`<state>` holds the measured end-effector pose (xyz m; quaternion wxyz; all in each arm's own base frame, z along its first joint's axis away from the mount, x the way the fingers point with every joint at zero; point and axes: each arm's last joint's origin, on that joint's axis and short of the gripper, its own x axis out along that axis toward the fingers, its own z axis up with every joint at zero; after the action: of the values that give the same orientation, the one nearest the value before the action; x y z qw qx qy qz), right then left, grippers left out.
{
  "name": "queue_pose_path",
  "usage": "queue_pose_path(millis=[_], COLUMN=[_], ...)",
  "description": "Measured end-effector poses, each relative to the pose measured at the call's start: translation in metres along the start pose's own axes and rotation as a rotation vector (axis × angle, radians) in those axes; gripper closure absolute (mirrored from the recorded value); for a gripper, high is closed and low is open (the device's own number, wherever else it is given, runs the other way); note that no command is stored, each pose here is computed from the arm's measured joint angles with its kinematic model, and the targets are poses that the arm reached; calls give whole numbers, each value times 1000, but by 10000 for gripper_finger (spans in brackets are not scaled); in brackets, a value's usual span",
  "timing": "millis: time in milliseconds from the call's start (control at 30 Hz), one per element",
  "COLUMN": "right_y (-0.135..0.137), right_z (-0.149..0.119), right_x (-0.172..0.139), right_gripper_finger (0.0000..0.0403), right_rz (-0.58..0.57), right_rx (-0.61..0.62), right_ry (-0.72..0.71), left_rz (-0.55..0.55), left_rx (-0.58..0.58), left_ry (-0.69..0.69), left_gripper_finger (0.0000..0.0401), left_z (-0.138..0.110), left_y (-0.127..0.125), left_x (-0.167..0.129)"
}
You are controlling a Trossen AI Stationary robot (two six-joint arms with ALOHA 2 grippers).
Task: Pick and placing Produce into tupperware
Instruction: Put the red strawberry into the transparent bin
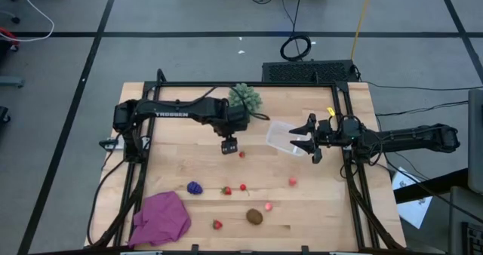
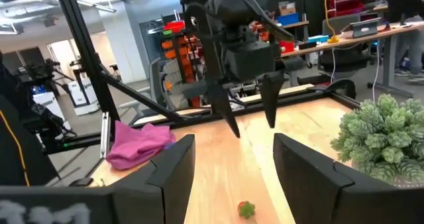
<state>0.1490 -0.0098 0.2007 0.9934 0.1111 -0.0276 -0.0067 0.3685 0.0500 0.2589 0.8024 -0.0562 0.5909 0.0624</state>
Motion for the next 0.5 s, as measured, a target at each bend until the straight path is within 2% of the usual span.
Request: queue_pose_path(millis=[200, 500], right_y=[1, 11], right_z=[1, 0], right_x=[0, 0], right_gripper_finger=[210, 210], right_rz=[12, 118], right_rx=[1, -7], right_ry=[-15, -4], left_rz=[-1, -1], left_rx=[-4, -9], left_ry=[-6, -3], left_gripper_finger=[130, 130], left_z=[-2, -3], left_y=[0, -1], left_x=[6, 8])
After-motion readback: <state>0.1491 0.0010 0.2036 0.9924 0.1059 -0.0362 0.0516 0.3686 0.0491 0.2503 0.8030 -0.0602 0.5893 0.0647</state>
